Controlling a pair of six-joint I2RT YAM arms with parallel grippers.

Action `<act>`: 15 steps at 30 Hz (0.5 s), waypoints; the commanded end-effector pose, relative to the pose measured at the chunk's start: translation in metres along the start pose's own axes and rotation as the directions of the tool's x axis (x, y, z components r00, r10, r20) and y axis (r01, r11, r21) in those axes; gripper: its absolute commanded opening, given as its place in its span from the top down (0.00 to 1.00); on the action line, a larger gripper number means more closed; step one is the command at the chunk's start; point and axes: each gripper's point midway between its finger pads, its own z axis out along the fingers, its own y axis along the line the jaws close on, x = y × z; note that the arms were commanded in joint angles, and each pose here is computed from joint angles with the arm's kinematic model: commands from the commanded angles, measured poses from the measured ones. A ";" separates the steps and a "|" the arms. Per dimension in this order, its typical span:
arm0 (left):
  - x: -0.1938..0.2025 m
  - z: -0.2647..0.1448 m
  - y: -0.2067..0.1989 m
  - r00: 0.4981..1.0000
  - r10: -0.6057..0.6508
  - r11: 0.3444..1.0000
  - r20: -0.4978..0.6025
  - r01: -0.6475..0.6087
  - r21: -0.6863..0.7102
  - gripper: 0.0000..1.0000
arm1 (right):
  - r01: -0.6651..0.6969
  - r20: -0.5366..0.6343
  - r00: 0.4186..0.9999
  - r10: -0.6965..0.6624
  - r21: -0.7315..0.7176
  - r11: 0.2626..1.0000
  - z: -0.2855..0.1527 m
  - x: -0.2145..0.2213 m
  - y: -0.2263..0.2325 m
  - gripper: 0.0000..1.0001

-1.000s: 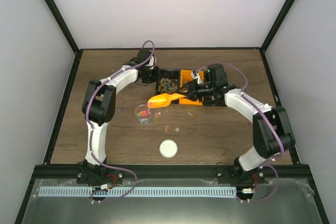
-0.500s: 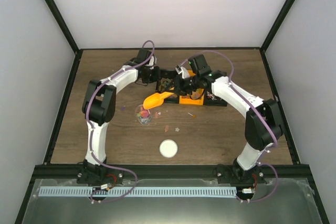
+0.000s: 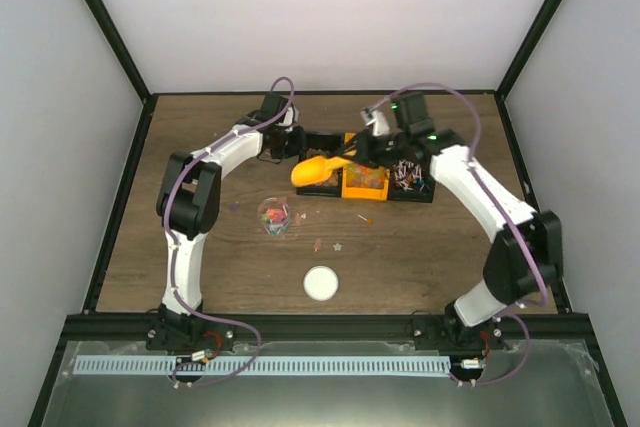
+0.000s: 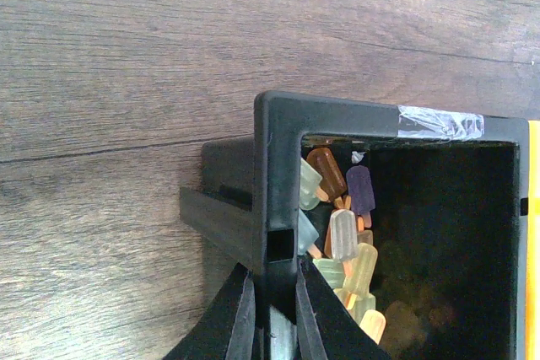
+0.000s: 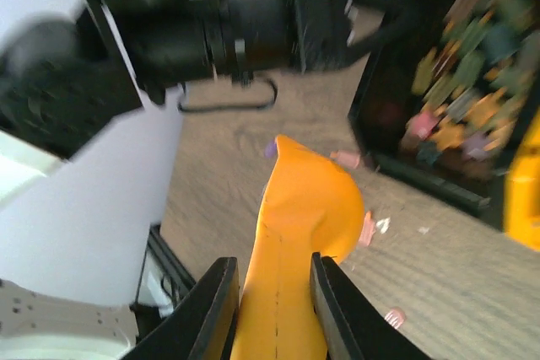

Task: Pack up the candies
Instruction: Scoop the fake candies from the storage box.

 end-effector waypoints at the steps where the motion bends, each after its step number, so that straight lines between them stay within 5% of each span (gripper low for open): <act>1: 0.010 0.010 0.002 0.998 -0.045 0.999 -0.036 0.046 0.026 0.91 | 0.047 0.219 0.975 -0.039 -0.033 0.998 -0.078 -0.039 0.011 0.99; 6: 0.010 0.010 0.002 0.998 -0.048 0.998 -0.038 0.049 0.026 0.91 | -0.048 0.344 0.937 -0.053 0.279 0.959 -0.134 -0.055 -0.057 0.99; 11: 0.013 0.010 0.004 0.998 -0.049 0.999 -0.042 0.050 0.020 0.91 | -0.128 0.359 0.926 -0.120 0.595 0.794 -0.162 -0.058 -0.114 0.99; 15: 0.014 0.008 0.006 0.998 -0.047 0.999 -0.040 0.048 0.015 0.91 | -0.146 0.352 0.923 -0.153 0.691 0.708 -0.173 -0.057 -0.135 0.99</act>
